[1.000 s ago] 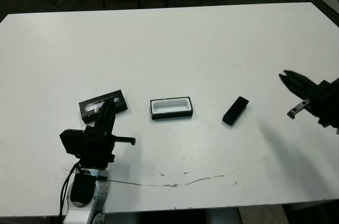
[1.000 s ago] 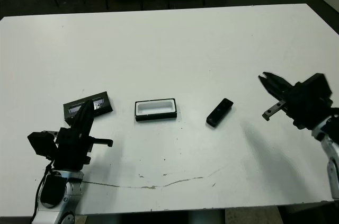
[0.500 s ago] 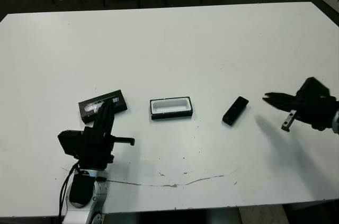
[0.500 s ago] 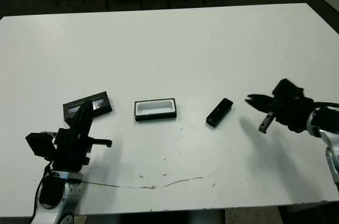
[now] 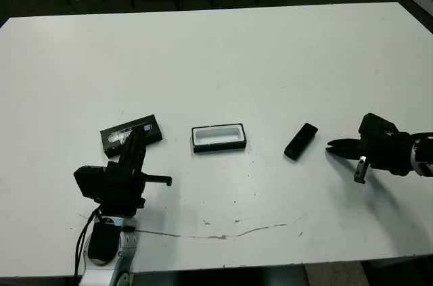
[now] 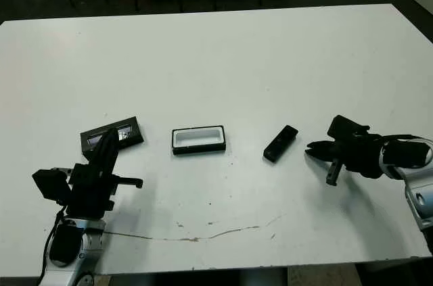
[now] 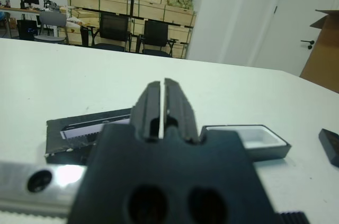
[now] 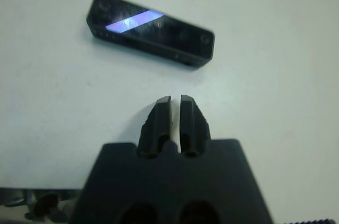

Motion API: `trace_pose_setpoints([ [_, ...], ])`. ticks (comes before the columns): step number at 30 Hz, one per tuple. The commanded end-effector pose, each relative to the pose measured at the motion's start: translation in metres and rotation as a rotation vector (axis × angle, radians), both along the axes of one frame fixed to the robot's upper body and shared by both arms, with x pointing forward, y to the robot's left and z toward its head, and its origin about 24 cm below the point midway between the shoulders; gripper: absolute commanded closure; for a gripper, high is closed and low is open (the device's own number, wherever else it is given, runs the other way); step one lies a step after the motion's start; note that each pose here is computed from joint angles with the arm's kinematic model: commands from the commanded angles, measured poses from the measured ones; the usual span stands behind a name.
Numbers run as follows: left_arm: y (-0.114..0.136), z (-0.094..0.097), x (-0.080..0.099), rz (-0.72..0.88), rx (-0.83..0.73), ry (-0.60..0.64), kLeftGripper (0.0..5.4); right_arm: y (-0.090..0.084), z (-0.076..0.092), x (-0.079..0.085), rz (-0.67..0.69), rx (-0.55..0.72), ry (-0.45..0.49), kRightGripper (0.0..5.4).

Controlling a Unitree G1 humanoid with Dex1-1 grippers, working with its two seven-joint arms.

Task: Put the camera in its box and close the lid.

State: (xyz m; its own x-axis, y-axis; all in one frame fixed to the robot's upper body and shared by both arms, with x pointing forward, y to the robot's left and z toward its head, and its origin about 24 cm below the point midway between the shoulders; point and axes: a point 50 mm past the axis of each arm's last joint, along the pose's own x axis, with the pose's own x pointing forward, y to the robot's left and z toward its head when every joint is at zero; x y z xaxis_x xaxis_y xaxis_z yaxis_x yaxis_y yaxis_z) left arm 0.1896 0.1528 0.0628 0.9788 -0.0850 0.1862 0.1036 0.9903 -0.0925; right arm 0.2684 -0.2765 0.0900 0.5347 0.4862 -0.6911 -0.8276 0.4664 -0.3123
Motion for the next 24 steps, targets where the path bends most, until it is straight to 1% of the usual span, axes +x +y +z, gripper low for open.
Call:
trace_pose_setpoints([
  [1, 0.004, -0.009, -0.008, 0.009, 0.001, 0.061, 5.39, 0.003, -0.01, 0.002, -0.01, -0.005, 0.029, 5.4],
  [5, 0.003, -0.009, -0.008, 0.012, 0.021, 0.053, 5.39, 0.009, -0.009, 0.007, 0.01, -0.054, -0.005, 5.4],
  [8, 0.003, -0.009, -0.008, 0.012, 0.017, 0.056, 5.39, 0.013, -0.009, 0.011, 0.021, -0.067, -0.024, 5.4],
  [13, 0.003, -0.01, -0.009, 0.011, 0.011, 0.062, 5.39, 0.02, -0.011, 0.016, 0.016, -0.051, -0.026, 5.4],
  [24, 0.003, -0.01, -0.008, 0.013, 0.011, 0.067, 5.39, 0.038, -0.023, 0.029, 0.013, -0.084, -0.04, 5.4],
])
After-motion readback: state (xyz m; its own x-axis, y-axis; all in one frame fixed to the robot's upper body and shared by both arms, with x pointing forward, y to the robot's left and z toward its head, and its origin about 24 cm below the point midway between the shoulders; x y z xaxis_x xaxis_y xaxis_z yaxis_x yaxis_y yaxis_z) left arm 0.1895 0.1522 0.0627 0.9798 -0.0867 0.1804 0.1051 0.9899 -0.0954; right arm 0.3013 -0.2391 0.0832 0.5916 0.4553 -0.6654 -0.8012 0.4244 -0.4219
